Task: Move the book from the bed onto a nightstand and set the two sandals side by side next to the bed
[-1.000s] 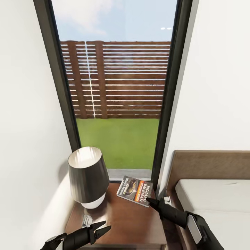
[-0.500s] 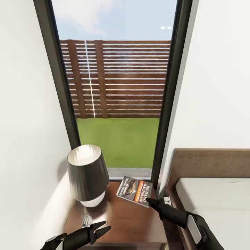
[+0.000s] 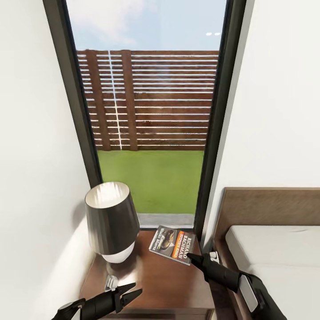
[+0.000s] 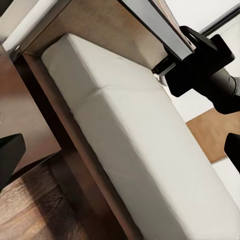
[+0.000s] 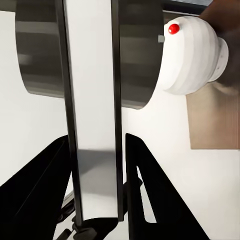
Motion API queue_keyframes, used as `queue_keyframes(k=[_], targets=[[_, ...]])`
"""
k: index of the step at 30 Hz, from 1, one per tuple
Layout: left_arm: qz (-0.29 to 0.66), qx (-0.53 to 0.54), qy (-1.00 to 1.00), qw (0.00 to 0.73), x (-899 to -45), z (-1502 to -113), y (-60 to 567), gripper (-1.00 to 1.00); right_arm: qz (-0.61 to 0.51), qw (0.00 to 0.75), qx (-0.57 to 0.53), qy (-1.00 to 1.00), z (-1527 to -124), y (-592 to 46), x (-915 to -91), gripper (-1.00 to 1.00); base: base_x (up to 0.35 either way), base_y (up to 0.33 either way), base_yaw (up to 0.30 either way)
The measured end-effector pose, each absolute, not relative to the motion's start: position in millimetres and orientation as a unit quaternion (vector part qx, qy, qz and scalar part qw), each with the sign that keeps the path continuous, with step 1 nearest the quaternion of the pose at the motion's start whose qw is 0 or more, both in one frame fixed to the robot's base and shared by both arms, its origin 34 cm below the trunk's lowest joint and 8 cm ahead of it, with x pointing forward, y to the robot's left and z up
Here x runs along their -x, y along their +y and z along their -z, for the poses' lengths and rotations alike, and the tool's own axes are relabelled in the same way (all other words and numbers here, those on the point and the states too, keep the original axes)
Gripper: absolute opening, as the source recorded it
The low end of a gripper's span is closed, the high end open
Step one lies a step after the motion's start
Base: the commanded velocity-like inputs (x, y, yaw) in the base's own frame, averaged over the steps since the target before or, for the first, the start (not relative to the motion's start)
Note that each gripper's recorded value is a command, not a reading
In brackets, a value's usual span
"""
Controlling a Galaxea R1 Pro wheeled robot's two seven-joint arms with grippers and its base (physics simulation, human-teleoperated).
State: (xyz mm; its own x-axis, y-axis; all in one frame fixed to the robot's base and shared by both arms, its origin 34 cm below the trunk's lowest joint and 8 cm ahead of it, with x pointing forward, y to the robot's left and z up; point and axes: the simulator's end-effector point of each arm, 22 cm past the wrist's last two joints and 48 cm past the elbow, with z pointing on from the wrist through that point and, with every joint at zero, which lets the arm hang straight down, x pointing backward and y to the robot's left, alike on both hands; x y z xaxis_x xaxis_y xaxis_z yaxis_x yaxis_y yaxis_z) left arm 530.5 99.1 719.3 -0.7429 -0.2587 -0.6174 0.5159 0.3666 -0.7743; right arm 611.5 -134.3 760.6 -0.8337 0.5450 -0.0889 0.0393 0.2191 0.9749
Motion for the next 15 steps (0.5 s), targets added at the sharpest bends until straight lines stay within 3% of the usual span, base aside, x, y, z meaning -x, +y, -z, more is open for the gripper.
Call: queue_keyframes(k=[15], targets=[[0.570, -0.108, 0.729, 0.363, -543, -724, 85, 1.00, -0.594, 0.212, -0.193, 0.751, -735, -133, -610, -1.00, 0.000, 0.000, 0.000]])
